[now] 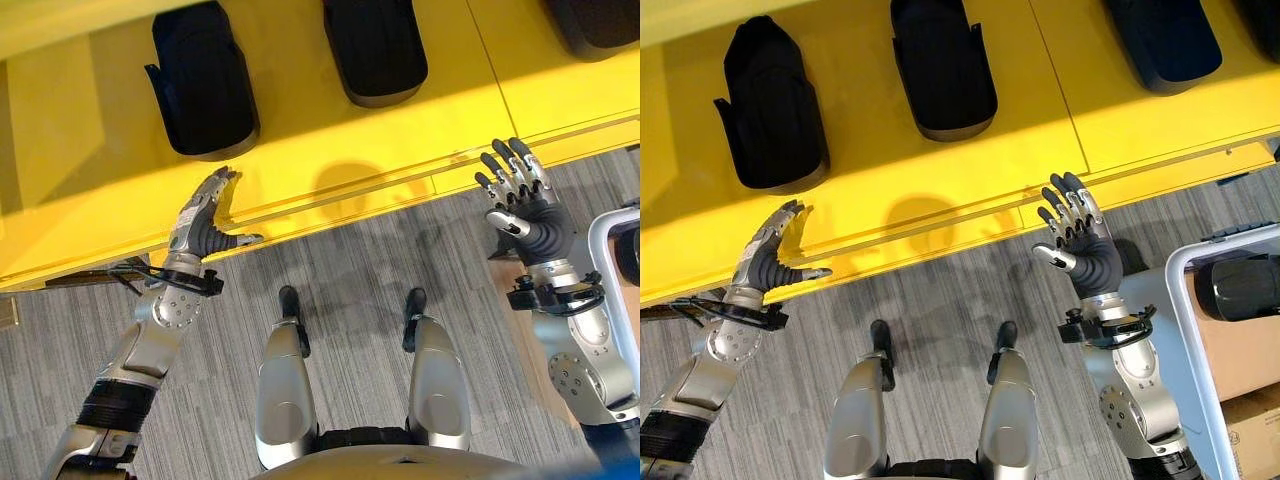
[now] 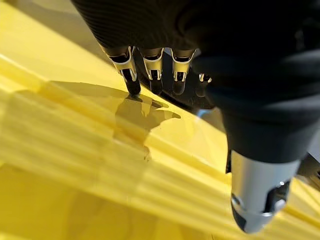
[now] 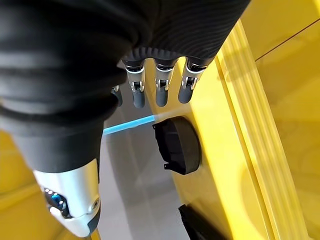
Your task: Move parts from the plastic box to the shelf.
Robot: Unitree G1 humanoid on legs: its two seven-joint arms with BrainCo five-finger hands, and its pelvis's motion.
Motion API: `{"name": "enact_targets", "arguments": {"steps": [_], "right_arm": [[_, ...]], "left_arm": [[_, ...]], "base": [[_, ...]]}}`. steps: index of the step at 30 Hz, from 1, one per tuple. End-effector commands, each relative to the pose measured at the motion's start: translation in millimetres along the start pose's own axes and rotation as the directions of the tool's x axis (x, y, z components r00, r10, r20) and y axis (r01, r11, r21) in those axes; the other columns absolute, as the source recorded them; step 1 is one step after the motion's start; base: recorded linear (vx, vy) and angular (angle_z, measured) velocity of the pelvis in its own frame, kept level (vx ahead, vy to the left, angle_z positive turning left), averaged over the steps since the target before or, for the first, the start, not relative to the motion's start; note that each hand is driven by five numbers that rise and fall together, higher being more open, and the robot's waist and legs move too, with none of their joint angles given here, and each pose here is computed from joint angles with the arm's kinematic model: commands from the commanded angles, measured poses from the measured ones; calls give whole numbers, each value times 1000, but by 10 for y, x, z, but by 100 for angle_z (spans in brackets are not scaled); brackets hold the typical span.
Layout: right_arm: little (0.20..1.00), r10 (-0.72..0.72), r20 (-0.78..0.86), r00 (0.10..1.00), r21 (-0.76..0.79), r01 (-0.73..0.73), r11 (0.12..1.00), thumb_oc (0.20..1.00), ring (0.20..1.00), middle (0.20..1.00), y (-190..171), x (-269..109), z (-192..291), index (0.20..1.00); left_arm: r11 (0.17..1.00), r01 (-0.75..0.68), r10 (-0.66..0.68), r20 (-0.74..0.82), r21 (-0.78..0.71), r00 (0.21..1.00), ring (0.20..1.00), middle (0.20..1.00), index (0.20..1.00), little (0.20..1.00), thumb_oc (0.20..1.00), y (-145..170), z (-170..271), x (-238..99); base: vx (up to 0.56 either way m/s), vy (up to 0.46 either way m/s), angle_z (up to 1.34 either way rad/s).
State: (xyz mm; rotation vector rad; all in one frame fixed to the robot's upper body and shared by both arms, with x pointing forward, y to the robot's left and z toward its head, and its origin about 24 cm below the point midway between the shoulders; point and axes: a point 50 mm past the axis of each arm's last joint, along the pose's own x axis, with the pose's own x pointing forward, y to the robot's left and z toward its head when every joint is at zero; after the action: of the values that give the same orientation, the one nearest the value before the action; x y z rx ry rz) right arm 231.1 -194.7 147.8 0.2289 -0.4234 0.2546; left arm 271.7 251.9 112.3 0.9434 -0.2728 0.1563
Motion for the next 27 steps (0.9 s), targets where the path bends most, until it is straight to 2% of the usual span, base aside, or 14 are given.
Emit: {"name": "enact_targets", "arguments": {"steps": [1, 27], "right_arm": [[1000, 24, 110, 994, 48, -29, 998, 1000, 1000, 1000, 78, 59, 139, 1000], [1000, 22, 84, 996, 72, -28, 997, 1000, 1000, 1000, 105, 43, 81, 1000]], "left_arm": [[997, -61, 62, -6, 55, 998, 1000, 1000, 1000, 1000, 1000, 120, -66, 36], [983, -185, 185, -3, 13, 983, 1000, 1000, 1000, 1000, 1000, 187, 58, 436]], "base": [[0, 0, 0], [1, 4, -2]]}}
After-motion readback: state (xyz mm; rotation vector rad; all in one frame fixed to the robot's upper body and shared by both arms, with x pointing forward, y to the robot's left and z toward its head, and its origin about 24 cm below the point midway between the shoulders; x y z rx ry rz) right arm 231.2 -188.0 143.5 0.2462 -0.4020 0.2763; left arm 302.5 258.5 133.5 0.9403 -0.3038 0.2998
